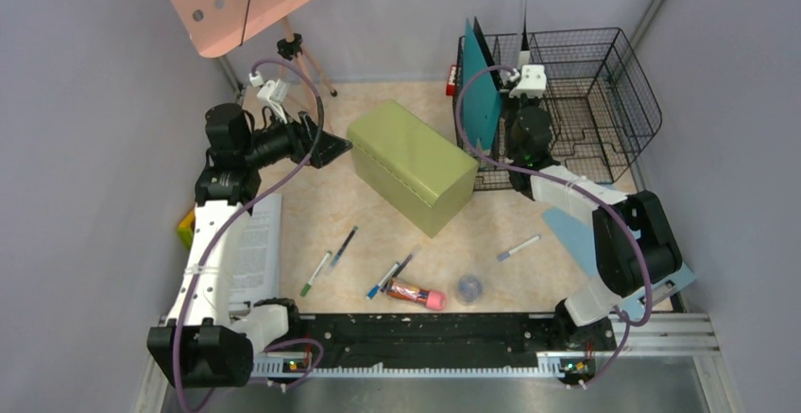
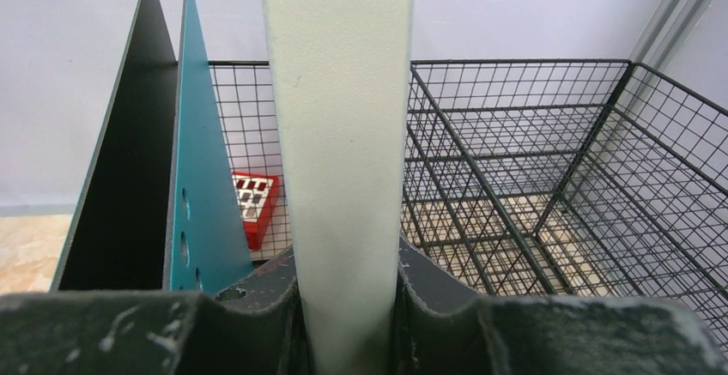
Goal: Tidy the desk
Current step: Place the folder in the storage box.
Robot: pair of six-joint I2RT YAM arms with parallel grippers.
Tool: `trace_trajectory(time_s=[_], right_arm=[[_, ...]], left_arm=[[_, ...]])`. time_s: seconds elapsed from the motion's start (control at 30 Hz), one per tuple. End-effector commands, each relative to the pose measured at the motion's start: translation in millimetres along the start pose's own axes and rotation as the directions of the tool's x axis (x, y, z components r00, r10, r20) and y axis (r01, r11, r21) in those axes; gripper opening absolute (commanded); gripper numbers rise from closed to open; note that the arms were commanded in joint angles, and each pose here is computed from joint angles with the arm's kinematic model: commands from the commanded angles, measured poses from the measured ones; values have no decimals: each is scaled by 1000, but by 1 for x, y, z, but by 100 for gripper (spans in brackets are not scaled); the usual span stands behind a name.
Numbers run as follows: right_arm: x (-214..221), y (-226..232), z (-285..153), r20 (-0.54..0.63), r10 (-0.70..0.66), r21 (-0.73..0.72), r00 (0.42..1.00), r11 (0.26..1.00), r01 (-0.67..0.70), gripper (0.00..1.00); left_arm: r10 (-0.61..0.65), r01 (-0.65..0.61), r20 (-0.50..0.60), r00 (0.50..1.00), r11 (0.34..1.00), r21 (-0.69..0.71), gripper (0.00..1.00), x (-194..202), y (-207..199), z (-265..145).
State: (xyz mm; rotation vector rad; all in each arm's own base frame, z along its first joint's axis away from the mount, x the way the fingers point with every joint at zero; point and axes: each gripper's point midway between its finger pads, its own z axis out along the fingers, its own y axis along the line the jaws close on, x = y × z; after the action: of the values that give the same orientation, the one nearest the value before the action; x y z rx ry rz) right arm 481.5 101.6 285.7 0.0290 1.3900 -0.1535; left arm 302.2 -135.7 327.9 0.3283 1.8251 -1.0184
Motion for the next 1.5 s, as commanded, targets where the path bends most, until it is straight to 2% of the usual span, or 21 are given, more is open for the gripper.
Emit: trace_trajectory(time_s=[0.0,0.47,0.83,1.17,1.47], right_arm=[[-55,0,3,144,58,-20,988,998,-56,0],[-88,2,-14,181,151,-99,972,986,-135,0],[-110,-4,-11,329,128,-76,936,991,-109,0],[-95,1,-10,428,108,-75,897,994,-84,0],[-76,0,-8,446,118,-84,887,992,-89,0]], left_arm=[[39,-40,27,999,999,9,99,-8,0,0],[41,-44,-54,998,998,-54,98,10,28,6],[88,-90,-62,994,995,-38,97,16,34,9],[90,-94,-77,993,994,-47,97,25,43,11],[82,-86,-87,993,995,-45,97,32,45,12]])
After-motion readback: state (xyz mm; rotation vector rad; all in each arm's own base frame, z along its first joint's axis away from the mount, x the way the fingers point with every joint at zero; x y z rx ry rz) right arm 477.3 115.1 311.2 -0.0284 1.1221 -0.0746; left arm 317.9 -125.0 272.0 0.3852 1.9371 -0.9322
